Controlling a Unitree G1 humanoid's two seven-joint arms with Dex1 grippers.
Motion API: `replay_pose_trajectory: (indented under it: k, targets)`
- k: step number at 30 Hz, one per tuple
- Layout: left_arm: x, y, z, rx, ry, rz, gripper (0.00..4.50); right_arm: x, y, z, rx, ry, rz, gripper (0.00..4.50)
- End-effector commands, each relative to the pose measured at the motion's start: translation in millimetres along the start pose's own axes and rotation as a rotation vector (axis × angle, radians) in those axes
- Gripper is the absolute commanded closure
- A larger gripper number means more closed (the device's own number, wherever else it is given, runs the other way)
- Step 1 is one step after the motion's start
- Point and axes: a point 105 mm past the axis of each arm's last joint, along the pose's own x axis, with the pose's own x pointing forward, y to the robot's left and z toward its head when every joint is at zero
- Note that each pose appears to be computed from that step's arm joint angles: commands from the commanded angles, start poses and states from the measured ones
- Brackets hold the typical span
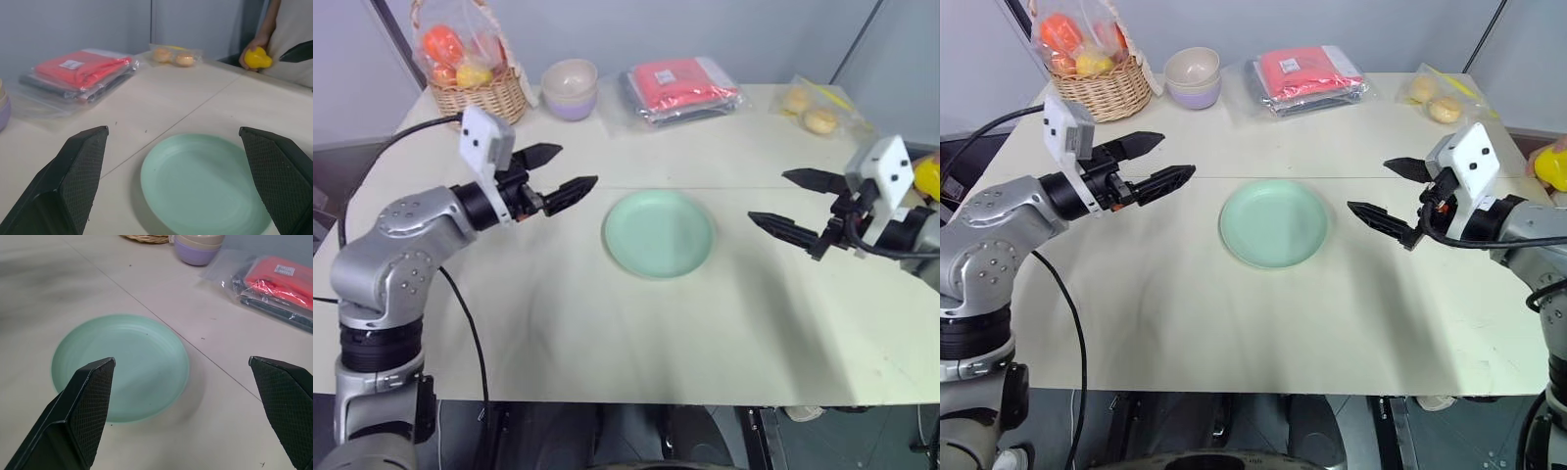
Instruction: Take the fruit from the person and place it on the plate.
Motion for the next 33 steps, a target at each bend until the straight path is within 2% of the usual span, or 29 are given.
replay_pose_trajectory:
  k: [1, 33]
  targets:
    - [-5.2, -3.7, 10.7, 0.030, -0.027, 0.000, 0.03, -5.8, -4.5, 14.6, -0.041, -0.039, -0.018, 0.00]
    - [-5.9, -9.9, 4.3, 0.017, 0.018, -0.030, 0.03, -4.6, -2.7, 13.4, -0.041, -0.033, -0.009, 0.00]
